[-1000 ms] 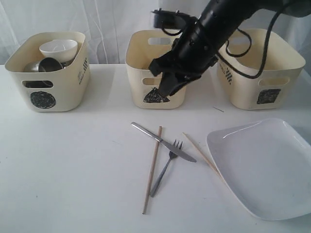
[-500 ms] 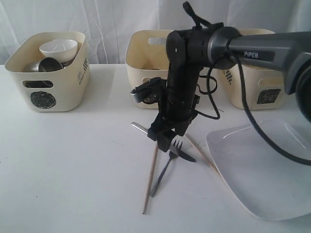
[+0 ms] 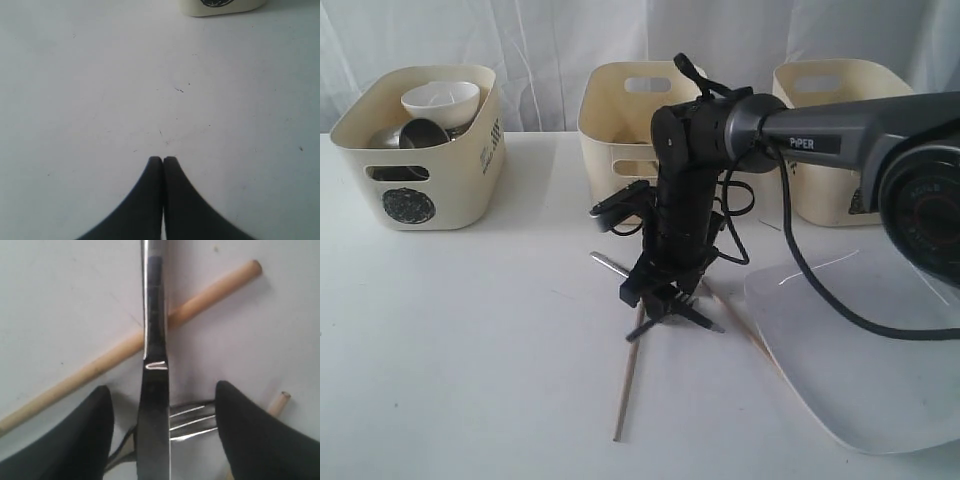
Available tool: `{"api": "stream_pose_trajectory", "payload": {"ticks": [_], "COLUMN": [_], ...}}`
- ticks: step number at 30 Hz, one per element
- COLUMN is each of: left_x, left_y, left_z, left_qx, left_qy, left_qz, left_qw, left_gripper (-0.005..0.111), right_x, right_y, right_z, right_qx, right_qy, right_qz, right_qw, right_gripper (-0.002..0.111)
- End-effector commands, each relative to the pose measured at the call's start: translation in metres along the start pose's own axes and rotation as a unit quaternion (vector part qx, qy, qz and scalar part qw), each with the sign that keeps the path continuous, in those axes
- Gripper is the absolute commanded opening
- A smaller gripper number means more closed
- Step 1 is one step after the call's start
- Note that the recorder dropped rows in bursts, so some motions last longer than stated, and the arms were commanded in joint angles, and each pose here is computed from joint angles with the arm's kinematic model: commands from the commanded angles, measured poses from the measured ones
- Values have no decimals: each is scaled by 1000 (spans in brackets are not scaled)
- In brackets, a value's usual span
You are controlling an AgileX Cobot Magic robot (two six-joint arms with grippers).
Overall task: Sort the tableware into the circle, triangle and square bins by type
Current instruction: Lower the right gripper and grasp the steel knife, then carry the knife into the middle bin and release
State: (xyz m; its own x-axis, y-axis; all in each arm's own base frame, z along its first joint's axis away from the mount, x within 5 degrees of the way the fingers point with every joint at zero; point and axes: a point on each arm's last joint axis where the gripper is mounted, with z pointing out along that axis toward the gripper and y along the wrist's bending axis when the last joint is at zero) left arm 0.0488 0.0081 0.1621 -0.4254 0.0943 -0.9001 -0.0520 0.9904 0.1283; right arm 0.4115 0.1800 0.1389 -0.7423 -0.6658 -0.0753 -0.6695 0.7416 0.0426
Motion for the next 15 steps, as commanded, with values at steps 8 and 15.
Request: {"api": "stream_pose_trajectory", "payload": {"ticks": [8,15], "left_x": [1,1], "left_y": [-1,-1], "left_z": [1,1], "left_qx": [6,6], "left_qy": [-1,-1], "left_qz": [-1,-1], "left_qw": [1000,1000], "left_gripper": [0,0], "right_x": [-1,0], "right_y": [-3,-1], "right_z": [4,-29], "right_qx": [12,17], "right_qy": [-3,-19], "right_qz": [2,0], "right_qw": [1000,1000], "right_gripper": [2,0]}}
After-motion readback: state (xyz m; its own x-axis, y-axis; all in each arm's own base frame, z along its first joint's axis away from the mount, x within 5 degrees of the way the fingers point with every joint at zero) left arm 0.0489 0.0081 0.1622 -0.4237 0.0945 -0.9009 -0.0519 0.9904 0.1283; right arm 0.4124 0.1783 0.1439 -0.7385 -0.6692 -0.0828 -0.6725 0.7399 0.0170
